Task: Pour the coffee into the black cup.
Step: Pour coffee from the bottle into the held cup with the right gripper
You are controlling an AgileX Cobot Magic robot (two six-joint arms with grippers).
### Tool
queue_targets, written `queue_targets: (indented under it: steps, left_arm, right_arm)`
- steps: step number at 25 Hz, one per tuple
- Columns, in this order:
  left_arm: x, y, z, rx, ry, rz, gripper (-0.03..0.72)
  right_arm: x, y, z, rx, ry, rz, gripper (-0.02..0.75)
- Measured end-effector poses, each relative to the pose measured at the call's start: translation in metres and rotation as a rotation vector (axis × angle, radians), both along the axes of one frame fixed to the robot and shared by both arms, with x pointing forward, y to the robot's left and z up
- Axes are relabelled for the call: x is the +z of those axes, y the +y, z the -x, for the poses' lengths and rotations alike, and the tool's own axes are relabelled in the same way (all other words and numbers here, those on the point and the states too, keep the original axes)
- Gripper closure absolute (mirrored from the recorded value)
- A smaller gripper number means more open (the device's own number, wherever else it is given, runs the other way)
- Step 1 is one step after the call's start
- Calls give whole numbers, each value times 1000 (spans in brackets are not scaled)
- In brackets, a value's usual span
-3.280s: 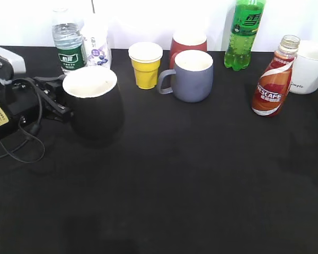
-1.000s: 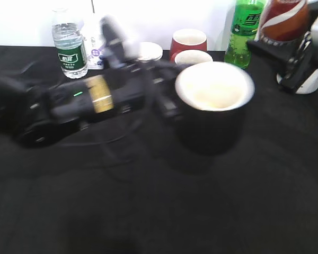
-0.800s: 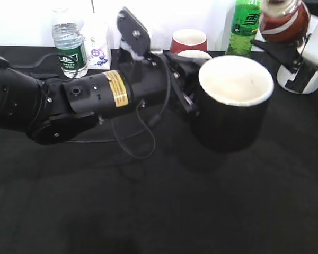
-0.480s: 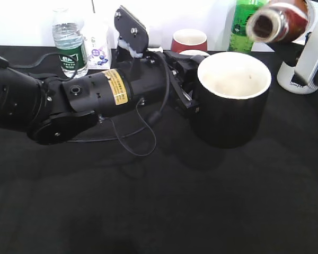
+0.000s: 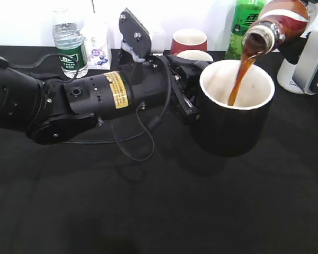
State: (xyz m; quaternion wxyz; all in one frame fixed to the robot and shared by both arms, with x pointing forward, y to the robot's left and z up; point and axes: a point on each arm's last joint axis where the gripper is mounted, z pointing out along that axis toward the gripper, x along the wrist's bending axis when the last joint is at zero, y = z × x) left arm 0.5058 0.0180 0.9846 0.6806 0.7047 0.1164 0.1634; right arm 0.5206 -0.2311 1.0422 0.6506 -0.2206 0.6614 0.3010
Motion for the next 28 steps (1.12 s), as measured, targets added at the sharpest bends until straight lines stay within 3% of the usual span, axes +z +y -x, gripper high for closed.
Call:
queue_targets:
  steps: [9,28]
  left_arm:
    - [0,0,0,0,0,-2,641]
    - [-2,0,-1,11,50,-5,641]
  right_arm:
    - [2,-2,-2,-33,-86,61,210]
    - [7,-5,-4,-86,-153,77,210]
